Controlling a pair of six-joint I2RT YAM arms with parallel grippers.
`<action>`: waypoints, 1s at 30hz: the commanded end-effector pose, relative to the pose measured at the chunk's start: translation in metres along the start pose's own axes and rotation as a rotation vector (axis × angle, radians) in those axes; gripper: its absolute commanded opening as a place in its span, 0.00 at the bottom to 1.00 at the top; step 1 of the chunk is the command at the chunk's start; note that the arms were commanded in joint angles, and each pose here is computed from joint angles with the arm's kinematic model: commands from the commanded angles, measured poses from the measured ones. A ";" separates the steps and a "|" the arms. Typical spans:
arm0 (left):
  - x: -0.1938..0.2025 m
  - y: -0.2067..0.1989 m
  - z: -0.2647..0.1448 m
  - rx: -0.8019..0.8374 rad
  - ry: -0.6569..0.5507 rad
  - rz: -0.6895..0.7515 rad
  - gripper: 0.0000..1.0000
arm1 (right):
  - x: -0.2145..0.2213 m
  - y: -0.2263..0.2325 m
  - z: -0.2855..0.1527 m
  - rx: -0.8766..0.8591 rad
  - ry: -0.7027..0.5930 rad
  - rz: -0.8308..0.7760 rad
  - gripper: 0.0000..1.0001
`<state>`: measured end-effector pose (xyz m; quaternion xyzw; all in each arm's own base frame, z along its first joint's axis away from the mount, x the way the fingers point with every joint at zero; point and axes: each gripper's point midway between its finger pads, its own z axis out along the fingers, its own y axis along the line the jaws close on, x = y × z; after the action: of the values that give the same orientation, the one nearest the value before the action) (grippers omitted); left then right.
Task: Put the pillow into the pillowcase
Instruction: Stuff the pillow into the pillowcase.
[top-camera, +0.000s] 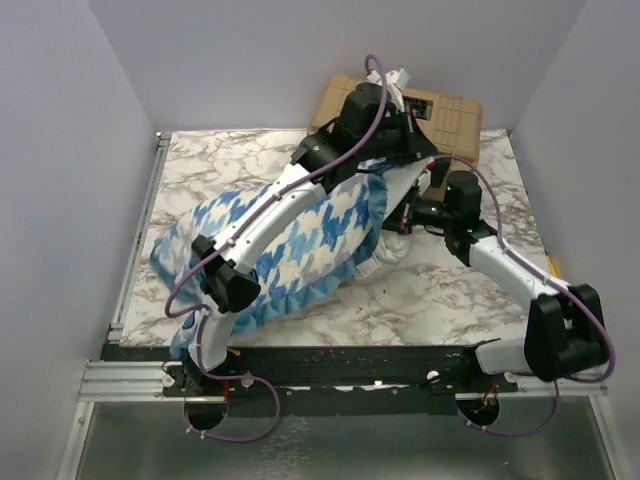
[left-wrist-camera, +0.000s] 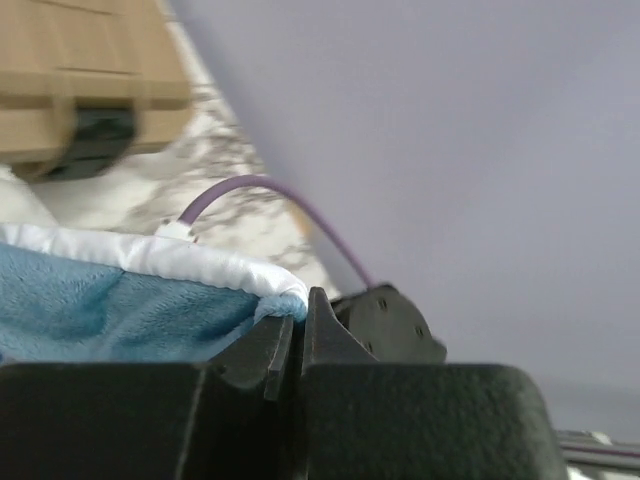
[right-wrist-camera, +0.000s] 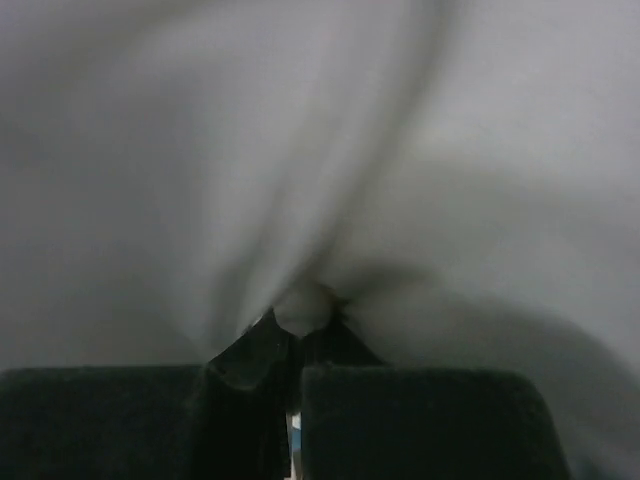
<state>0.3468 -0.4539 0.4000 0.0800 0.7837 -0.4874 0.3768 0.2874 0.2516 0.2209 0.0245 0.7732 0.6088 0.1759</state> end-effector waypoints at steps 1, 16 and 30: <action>-0.028 -0.164 -0.022 0.538 -0.124 -0.067 0.00 | 0.000 0.082 -0.017 -0.216 -0.094 -0.108 0.00; 0.000 -0.254 -0.090 0.844 -0.221 -0.127 0.00 | -0.004 0.002 -0.015 0.066 -0.215 -0.207 0.00; -0.008 0.050 -0.141 -0.381 -0.636 0.081 0.00 | 0.026 -0.009 -0.117 0.714 -0.150 -0.218 0.90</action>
<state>0.2773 -0.3496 0.4281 -0.0753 0.6994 -0.4193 0.5739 0.2718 0.1886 0.2678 0.0255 0.8559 0.3900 0.3387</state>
